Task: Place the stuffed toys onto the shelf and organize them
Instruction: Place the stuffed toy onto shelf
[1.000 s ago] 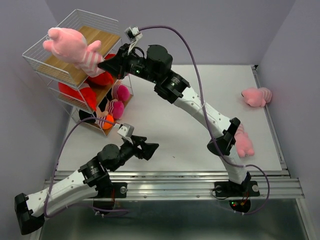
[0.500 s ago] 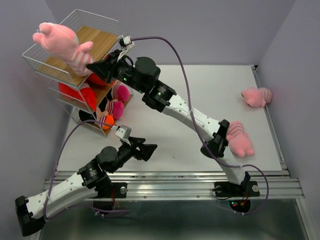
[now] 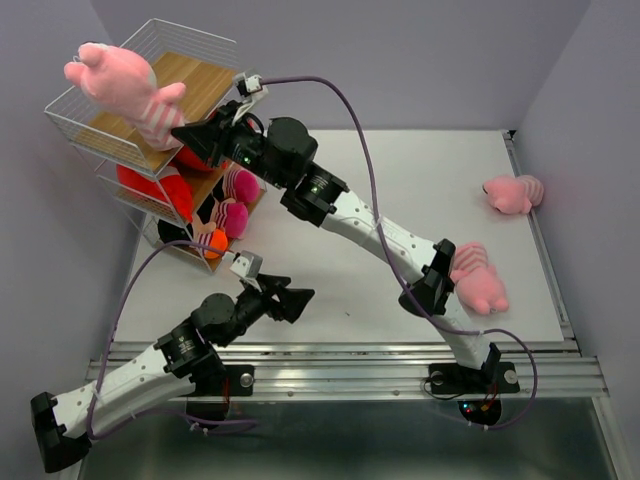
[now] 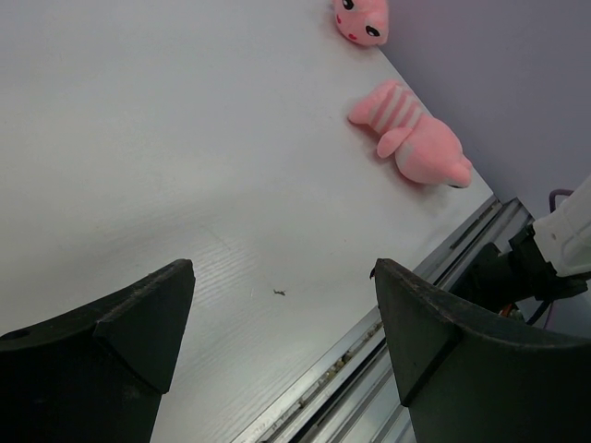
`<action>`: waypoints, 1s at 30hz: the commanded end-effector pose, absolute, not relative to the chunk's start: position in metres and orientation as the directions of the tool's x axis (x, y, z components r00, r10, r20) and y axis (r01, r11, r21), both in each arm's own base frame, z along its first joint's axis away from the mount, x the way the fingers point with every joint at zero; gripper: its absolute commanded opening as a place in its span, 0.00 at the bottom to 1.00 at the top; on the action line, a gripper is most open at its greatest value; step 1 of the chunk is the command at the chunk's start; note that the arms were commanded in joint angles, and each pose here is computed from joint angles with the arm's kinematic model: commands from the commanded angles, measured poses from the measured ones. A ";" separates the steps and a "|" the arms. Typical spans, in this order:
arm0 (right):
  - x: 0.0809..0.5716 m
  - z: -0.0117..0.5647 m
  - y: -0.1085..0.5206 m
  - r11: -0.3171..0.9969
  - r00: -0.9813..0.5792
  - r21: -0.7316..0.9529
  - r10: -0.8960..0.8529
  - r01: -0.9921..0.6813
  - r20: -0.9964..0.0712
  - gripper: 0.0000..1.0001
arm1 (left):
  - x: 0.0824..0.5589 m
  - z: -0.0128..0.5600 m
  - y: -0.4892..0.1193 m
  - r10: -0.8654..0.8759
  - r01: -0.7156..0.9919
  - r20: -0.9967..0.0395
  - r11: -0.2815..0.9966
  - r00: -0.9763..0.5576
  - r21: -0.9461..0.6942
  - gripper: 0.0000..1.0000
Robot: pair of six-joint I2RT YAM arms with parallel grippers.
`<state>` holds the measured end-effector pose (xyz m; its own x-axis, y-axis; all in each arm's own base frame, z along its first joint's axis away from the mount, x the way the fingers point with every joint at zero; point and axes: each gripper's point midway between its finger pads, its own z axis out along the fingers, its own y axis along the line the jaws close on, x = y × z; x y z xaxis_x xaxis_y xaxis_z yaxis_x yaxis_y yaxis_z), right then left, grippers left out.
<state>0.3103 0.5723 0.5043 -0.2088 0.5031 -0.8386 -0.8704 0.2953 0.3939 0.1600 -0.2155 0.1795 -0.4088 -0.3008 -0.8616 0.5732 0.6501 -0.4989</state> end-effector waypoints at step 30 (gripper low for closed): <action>0.272 0.570 0.556 0.234 -0.117 0.327 0.623 -0.916 -0.774 0.31 | 0.160 0.191 -0.215 -0.351 0.584 -0.854 0.624 -0.384 -0.519 0.90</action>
